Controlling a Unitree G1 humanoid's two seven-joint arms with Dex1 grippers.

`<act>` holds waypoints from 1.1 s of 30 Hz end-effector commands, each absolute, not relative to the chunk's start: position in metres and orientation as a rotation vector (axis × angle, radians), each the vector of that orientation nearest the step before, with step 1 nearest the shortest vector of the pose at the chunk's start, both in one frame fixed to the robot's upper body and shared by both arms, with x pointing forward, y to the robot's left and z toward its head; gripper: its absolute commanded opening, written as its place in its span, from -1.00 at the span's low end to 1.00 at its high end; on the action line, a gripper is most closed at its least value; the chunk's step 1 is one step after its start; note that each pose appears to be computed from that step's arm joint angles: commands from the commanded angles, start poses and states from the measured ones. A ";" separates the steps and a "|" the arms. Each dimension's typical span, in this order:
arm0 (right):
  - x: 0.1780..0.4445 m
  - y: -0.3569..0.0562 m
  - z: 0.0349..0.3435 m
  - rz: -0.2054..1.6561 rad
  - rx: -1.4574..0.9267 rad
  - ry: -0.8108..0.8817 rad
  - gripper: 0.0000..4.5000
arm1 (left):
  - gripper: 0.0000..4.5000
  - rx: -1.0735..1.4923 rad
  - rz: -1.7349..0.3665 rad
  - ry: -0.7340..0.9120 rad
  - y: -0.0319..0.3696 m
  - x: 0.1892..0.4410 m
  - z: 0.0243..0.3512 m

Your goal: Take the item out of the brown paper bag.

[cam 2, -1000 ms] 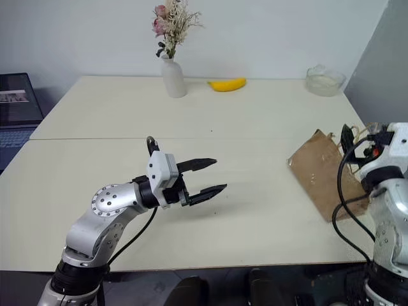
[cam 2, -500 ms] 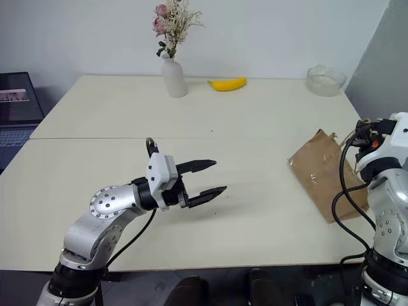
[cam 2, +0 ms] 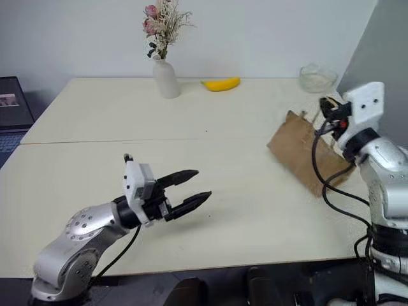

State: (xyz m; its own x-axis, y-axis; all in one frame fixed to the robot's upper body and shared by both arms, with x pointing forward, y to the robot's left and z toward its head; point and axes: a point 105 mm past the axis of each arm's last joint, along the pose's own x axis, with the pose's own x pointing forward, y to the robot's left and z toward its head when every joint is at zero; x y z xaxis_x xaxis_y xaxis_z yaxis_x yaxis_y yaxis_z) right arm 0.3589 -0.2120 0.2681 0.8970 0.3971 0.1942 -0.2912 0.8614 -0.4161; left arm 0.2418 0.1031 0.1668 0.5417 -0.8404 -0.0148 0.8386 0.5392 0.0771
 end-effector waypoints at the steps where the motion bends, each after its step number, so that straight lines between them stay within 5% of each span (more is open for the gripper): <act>1: 0.372 -0.186 0.283 0.500 -0.489 -0.364 -0.97 | 0.53 0.095 -0.946 -0.064 0.110 0.238 0.177; 9: 0.411 -0.087 0.309 0.849 -0.608 -0.494 -0.97 | 0.53 0.114 -0.707 -0.099 0.135 0.229 0.174; 19: 0.397 0.031 0.309 1.136 -0.806 -0.635 -0.97 | 0.53 0.138 -0.441 -0.092 0.163 0.216 0.156; 33: 0.386 0.075 0.294 1.105 -1.206 -0.752 -0.97 | 0.53 0.147 -0.358 -0.107 0.156 0.210 0.156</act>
